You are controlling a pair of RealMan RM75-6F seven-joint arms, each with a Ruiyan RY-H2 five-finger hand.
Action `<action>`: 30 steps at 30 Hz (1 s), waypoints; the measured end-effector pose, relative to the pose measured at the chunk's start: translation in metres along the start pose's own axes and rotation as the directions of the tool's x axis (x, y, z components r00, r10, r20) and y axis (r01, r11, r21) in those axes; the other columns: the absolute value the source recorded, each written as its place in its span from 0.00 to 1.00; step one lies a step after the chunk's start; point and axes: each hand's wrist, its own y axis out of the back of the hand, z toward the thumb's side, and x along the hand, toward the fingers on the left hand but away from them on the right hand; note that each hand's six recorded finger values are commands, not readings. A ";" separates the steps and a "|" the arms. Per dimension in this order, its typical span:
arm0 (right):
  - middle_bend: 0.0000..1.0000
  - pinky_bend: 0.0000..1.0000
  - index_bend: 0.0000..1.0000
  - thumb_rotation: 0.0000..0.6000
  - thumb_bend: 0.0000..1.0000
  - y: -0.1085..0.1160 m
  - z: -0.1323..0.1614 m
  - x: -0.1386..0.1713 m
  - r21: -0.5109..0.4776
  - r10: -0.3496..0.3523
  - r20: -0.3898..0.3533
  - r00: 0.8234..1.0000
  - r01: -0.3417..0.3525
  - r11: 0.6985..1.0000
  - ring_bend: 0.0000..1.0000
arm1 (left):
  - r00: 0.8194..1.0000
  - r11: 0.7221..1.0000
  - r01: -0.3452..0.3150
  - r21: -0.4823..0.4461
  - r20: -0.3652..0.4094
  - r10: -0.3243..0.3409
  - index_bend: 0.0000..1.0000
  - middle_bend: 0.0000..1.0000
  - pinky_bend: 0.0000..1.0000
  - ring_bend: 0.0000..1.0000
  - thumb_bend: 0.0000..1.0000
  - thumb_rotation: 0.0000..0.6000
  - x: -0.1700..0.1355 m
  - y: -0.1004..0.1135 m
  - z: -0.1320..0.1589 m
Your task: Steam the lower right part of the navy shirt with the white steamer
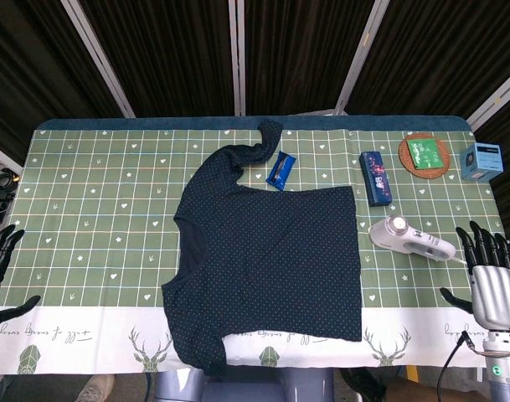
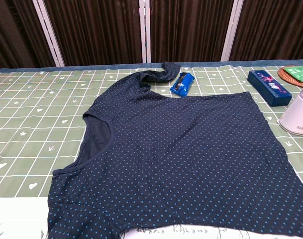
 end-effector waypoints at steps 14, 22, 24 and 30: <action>0.00 0.00 0.00 1.00 0.01 -0.020 -0.005 -0.022 0.020 0.031 -0.031 0.999 -0.030 0.999 0.00 | 1.000 1.000 0.008 0.000 -0.012 -0.008 0.00 0.00 0.00 0.00 0.00 1.00 0.003 -0.002 -0.004; 0.00 0.00 0.00 1.00 0.32 -0.056 -0.018 -0.071 0.188 0.068 -0.064 0.996 -0.055 0.981 0.00 | 0.999 1.000 0.031 -0.004 -0.045 -0.031 0.00 0.00 0.00 0.00 0.00 1.00 0.012 -0.009 -0.009; 0.00 0.00 0.00 1.00 0.32 -0.067 -0.019 -0.083 0.229 0.080 -0.061 0.995 -0.064 0.971 0.00 | 0.998 0.999 0.037 -0.001 -0.052 -0.037 0.00 0.00 0.00 0.00 0.00 1.00 0.014 -0.011 -0.011; 0.01 0.00 0.00 1.00 0.32 -0.096 -0.016 -0.105 0.275 0.139 -0.039 0.990 -0.123 0.953 0.00 | 0.996 0.998 0.054 0.009 -0.068 -0.054 0.00 0.00 0.00 0.00 0.00 1.00 0.018 -0.017 -0.015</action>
